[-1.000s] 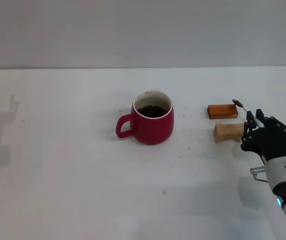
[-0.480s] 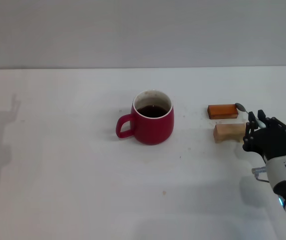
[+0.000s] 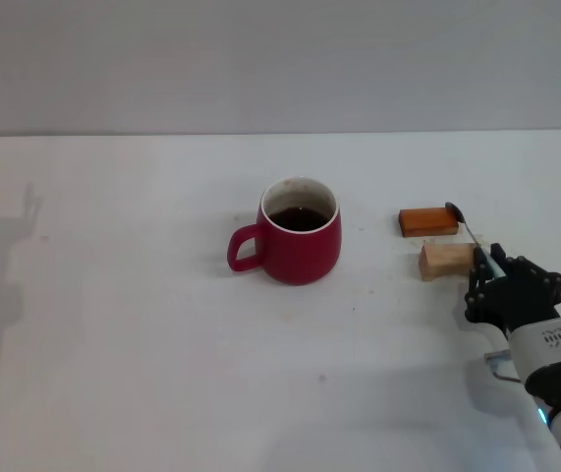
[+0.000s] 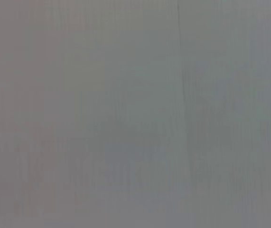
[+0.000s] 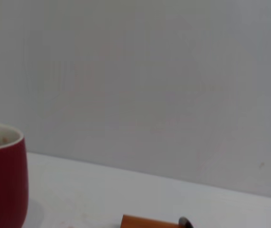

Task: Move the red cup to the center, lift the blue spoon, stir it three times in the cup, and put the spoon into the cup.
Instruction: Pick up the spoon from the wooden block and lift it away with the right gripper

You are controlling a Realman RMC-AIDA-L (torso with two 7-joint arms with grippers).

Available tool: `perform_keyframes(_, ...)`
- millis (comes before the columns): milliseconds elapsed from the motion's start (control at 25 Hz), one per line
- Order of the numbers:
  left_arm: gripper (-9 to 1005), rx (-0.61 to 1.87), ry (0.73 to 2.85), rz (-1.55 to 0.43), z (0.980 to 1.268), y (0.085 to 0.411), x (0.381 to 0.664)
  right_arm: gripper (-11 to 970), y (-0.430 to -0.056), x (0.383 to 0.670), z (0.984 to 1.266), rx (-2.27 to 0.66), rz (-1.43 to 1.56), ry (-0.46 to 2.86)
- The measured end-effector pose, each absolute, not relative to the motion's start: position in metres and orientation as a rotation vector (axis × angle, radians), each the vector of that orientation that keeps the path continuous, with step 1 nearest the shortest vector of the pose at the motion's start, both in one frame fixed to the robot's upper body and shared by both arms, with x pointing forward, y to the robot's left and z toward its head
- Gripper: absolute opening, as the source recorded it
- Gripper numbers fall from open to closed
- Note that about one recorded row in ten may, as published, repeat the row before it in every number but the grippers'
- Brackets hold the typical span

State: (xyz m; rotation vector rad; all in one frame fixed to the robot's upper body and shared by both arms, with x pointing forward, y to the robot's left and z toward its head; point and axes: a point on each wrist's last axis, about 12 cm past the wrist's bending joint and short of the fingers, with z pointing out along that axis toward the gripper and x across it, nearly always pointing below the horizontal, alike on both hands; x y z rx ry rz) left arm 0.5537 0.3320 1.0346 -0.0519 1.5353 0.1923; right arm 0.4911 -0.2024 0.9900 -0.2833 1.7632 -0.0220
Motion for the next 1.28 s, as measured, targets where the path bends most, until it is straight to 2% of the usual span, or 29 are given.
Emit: perform_keyframes(1280, 847, -0.056, 1.525, 0.194, 1.0354, 0.3341, 0.5522, 133, -0.1990, 0.4909, 0.9836, -0.284, 0.013, 1.830)
